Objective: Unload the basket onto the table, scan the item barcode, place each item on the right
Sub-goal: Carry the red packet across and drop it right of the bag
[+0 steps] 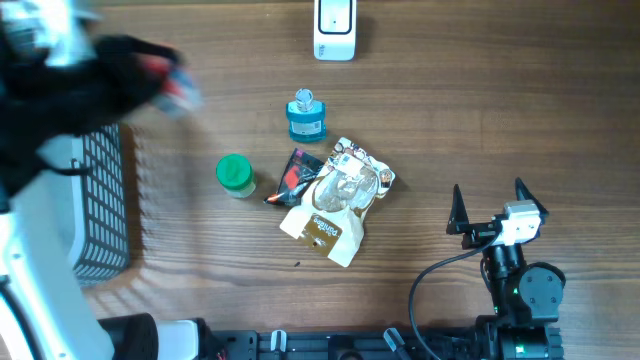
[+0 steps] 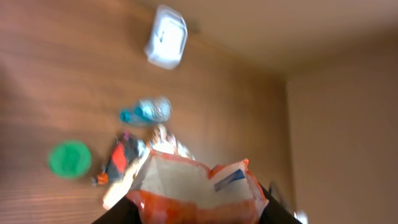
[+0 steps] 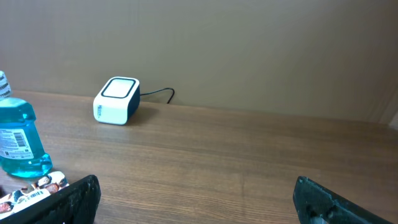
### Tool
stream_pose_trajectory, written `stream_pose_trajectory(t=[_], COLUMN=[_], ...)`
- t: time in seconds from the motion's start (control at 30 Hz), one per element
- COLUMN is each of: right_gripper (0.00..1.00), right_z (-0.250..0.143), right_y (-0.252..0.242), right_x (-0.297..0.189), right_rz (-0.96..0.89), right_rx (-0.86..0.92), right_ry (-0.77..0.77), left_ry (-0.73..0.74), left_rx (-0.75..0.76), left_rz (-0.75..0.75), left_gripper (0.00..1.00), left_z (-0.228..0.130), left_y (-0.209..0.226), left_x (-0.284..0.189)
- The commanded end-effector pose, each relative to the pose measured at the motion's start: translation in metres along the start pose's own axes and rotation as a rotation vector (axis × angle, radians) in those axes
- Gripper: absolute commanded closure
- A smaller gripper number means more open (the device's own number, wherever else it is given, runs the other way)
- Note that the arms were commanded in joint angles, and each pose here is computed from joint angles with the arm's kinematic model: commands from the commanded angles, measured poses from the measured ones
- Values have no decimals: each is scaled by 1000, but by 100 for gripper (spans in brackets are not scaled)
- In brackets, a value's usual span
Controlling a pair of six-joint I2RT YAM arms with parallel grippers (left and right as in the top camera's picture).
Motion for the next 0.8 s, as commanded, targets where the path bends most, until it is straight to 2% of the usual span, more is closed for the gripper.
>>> stream_pose_trajectory(t=[0.0, 0.17, 0.3, 0.57, 0.77], right_gripper=[0, 0, 0, 0, 0], right_z=[1, 1, 1, 1, 1], right_y=[-1, -1, -1, -1, -1], right_x=[0, 0, 0, 0, 0], right_rz=[-9, -9, -9, -10, -9], right_rx=[-8, -9, -8, -8, -8], right_ry=[-5, -5, -5, -5, -5], left_ry=[151, 263, 337, 497, 605], left_rx=[203, 393, 457, 501, 544], left_rz=[115, 146, 139, 222, 287], left_gripper=[62, 61, 61, 61, 61], left_z=[-40, -82, -109, -160, -199], left_y=[-25, -54, -63, -34, -10], left_x=[46, 117, 178, 312, 375])
Point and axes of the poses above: each gripper's point midway between its finger pads, its own x axis out along the fingers, its own y axis along the line the jaws close on, z = x × y, the point moved 9 cm from there along -x, back along the fingers, and after that the axes turned 11 degrees about -x, right-handed, at the moved point
